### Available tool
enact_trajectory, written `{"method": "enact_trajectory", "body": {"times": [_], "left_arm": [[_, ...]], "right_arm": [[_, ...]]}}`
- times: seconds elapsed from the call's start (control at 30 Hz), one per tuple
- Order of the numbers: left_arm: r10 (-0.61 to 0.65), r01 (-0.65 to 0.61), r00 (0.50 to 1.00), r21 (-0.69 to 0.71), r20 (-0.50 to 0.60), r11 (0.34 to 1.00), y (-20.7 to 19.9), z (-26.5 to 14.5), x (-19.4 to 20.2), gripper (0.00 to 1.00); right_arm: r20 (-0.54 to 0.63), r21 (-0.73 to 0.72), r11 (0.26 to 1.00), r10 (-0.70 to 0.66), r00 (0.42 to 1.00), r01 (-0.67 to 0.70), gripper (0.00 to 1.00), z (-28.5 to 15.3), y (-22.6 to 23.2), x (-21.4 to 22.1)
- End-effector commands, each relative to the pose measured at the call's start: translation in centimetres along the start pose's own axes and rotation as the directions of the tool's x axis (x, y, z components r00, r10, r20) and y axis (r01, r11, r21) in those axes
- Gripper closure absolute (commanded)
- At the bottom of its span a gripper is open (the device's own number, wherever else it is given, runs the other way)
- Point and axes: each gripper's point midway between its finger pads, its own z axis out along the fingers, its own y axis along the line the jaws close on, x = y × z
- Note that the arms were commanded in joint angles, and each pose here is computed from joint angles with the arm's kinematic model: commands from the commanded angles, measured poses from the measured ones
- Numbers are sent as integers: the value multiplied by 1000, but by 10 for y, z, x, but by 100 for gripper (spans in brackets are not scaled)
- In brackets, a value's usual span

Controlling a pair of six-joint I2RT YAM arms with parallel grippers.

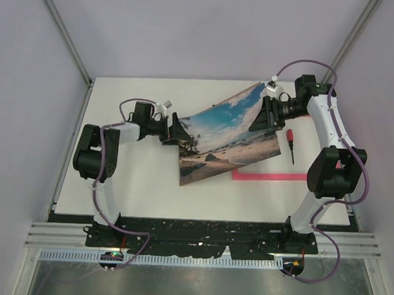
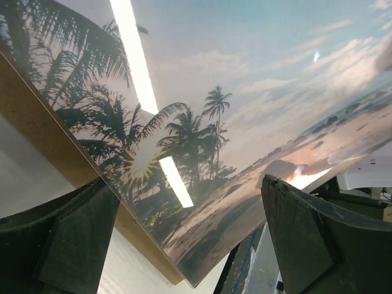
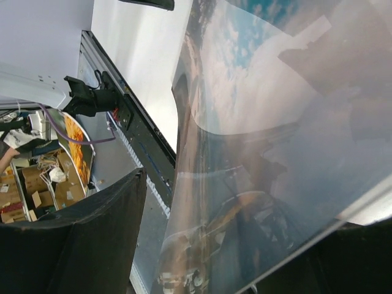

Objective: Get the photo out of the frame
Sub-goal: Adjust the photo frame at the center of the board.

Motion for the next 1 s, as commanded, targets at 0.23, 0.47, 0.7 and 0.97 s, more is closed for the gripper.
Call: {"method": "enact_trajectory", "body": {"times": [0.23, 0.47, 0.7, 0.97], "left_arm": [[70, -94, 993, 276, 94, 957, -56, -18, -29, 0], [58, -97, 993, 416, 105, 904, -73, -21, -32, 0], [9, -50, 996, 482, 86, 875, -76, -19, -37, 0], [42, -74, 996, 428, 84, 901, -73, -13, -31, 0]], "right_arm": [[83, 3, 1000, -14, 996, 14, 33, -17, -32, -9], [79, -28, 1000, 6, 997, -3, 33, -9, -47, -3], [103, -3, 999, 32, 994, -32, 32, -19, -68, -7], [87, 93, 994, 41, 995, -49, 32, -16, -95, -4]]}}
